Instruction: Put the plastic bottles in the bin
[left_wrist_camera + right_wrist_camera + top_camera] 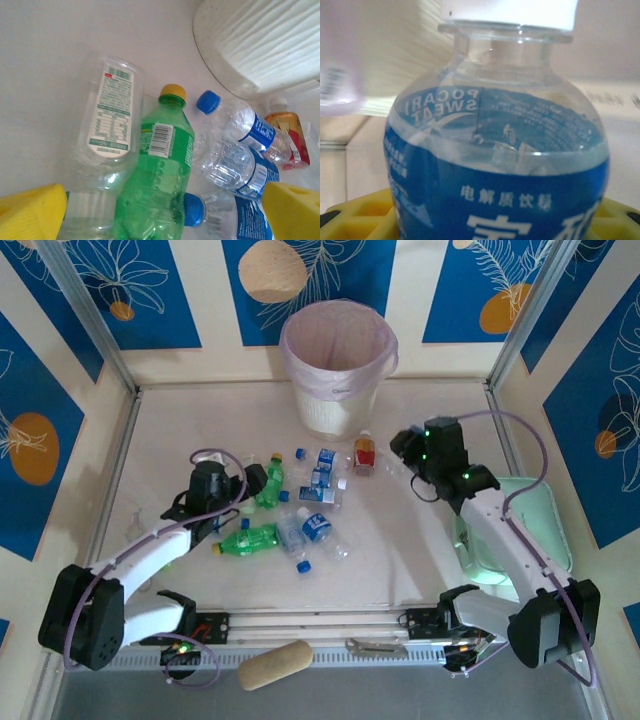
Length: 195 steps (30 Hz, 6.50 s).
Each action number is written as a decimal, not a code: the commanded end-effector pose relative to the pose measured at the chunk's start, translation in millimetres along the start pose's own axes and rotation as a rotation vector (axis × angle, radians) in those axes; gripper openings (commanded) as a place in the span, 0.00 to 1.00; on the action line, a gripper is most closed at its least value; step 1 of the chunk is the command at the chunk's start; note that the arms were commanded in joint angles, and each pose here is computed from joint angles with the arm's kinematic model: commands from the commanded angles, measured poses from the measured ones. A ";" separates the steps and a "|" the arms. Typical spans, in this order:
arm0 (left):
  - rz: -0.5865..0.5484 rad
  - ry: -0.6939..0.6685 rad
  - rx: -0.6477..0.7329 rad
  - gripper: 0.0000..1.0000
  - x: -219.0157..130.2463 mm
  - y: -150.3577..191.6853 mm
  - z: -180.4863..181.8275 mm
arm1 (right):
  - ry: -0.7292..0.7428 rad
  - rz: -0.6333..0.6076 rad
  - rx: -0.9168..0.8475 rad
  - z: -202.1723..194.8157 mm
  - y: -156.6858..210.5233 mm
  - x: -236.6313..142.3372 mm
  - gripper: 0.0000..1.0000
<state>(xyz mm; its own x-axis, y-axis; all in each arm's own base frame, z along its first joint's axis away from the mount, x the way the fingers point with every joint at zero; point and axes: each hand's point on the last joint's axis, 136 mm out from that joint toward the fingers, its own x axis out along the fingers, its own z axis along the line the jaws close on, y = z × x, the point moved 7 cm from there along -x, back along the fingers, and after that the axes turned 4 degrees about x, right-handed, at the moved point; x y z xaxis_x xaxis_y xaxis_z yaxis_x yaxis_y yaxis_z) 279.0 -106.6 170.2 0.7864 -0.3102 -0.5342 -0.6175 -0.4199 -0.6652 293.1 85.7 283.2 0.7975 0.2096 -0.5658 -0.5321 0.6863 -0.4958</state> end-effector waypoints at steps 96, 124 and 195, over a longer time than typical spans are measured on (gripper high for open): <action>0.142 0.261 0.080 1.00 30.0 3.0 -68.0 | 0.109 0.366 -0.551 -68.4 -46.9 108.2 0.99; 0.168 0.211 0.095 1.00 33.5 16.3 -54.2 | 0.342 0.655 -0.773 -89.6 35.5 170.6 0.99; 0.063 0.070 0.142 1.00 -18.0 19.0 1.9 | -0.666 -0.247 -0.311 221.4 -167.6 82.7 0.43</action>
<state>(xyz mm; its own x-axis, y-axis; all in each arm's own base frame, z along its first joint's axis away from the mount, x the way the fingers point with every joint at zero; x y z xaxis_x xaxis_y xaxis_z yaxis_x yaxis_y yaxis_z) 259.4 -117.5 171.4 0.7390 -0.4376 -0.5123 -0.6572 -0.3005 -0.6912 500.7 134.3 447.9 0.8551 0.5178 -0.0263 -0.3389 0.5198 -0.7842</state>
